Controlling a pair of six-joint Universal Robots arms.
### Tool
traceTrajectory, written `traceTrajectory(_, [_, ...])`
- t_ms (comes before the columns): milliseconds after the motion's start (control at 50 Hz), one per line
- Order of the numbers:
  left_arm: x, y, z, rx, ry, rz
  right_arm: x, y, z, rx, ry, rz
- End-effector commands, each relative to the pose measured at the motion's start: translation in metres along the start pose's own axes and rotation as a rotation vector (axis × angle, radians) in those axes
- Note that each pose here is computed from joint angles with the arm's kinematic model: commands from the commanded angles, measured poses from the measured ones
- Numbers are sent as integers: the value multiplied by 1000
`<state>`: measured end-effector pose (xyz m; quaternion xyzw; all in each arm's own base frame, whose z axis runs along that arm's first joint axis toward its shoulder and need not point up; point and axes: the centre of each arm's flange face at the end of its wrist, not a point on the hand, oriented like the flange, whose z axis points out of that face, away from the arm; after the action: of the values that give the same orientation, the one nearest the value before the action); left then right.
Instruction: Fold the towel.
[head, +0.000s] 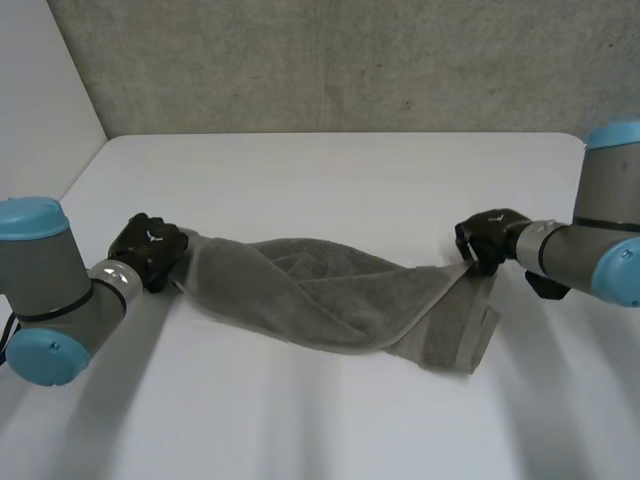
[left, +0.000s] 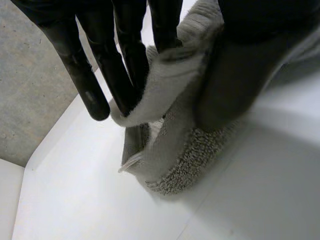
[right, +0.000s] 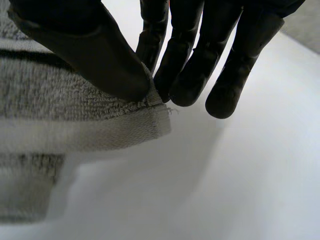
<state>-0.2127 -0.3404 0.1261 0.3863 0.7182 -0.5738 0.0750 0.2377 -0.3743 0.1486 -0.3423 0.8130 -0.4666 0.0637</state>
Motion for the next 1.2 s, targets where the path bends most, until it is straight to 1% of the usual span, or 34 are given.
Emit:
traceTrajectory(20, [-2, -1, 2, 3, -5, 0, 15, -21, -19, 64, 25, 67])
traceTrajectory(180, [-8, -5, 0, 6, -23, -7, 22, -37, -43, 115, 21, 81])
traceTrajectory(220, [-18, -9, -5, 13, -45, -16, 23, -41, -50, 128, 25, 72])
traceTrajectory(280, [-23, -13, -8, 22, -56, -17, 23, -43, -53, 131, 28, 65])
traceTrajectory(340, [-25, -19, -19, 21, -53, -21, 23, -46, -63, 127, 25, 50])
traceTrajectory(380, [-27, -27, -33, 15, -42, -33, 25, -49, -79, 106, 20, 19])
traceTrajectory(440, [-32, -36, -42, 24, -45, -44, 23, -53, -87, 106, 9, -8])
traceTrajectory(480, [-43, -55, -59, 57, -64, -86, 23, -67, -104, 137, -2, -48])
traceTrajectory(500, [-43, -55, -59, 57, -64, -86, 23, -67, -104, 137, -2, -48])
traceTrajectory(540, [-58, -78, -75, 113, -101, -151, 28, -89, -125, 209, 7, -64])
traceTrajectory(560, [-58, -78, -76, 113, -101, -152, 28, -89, -126, 210, 7, -64])
traceTrajectory(600, [-74, -101, -91, 188, -140, -235, 31, -107, -147, 274, 16, -72])
traceTrajectory(620, [-74, -101, -91, 189, -140, -235, 31, -107, -148, 274, 16, -72])
traceTrajectory(640, [-79, -108, -96, 215, -141, -281, 31, -113, -155, 295, 18, -74])
traceTrajectory(660, [-79, -108, -96, 215, -141, -282, 31, -113, -155, 295, 18, -74])
traceTrajectory(700, [-81, -116, -102, 248, -120, -354, 31, -120, -164, 316, 23, -79])
traceTrajectory(720, [-81, -116, -102, 248, -119, -354, 31, -120, -164, 317, 23, -79])
traceTrajectory(760, [-76, -115, -103, 240, -67, -402, 31, -121, -166, 314, 24, -79])
traceTrajectory(780, [-76, -115, -103, 239, -67, -402, 31, -121, -166, 314, 24, -79])
traceTrajectory(820, [-67, -109, -104, 200, -14, -422, 28, -121, -169, 311, 16, -90])
traceTrajectory(880, [-65, -105, -104, 178, 3, -429, 27, -120, -169, 303, 9, -90])
traceTrajectory(920, [-62, -93, -99, 118, 18, -446, 24, -114, -167, 257, -10, -119])
traceTrajectory(940, [-62, -93, -99, 118, 18, -446, 24, -114, -167, 257, -10, -119])
traceTrajectory(980, [-57, -74, -84, 25, 49, -473, 20, -102, -162, 175, -36, -185])
traceTrajectory(1000, [-57, -74, -84, 24, 49, -473, 20, -102, -162, 175, -36, -185])
traceTrajectory(1020, [-53, -67, -78, -20, 70, -482, 19, -94, -154, 126, -55, -229])
traceTrajectory(1040, [-53, -66, -78, -20, 70, -482, 19, -94, -154, 126, -56, -230])
traceTrajectory(1080, [-50, -56, -62, -91, 98, -488, 19, -80, -137, 42, -81, -295])
traceTrajectory(1100, [-50, -56, -62, -91, 98, -488, 19, -80, -137, 41, -81, -295])
traceTrajectory(1140, [-51, -50, -43, -136, 119, -477, 24, -77, -122, 10, -52, -306])
traceTrajectory(1160, [-51, -50, -43, -136, 119, -477, 24, -77, -122, 10, -52, -306])
traceTrajectory(1200, [-57, -56, -24, -116, 117, -456, 23, -85, -102, 36, -18, -332])
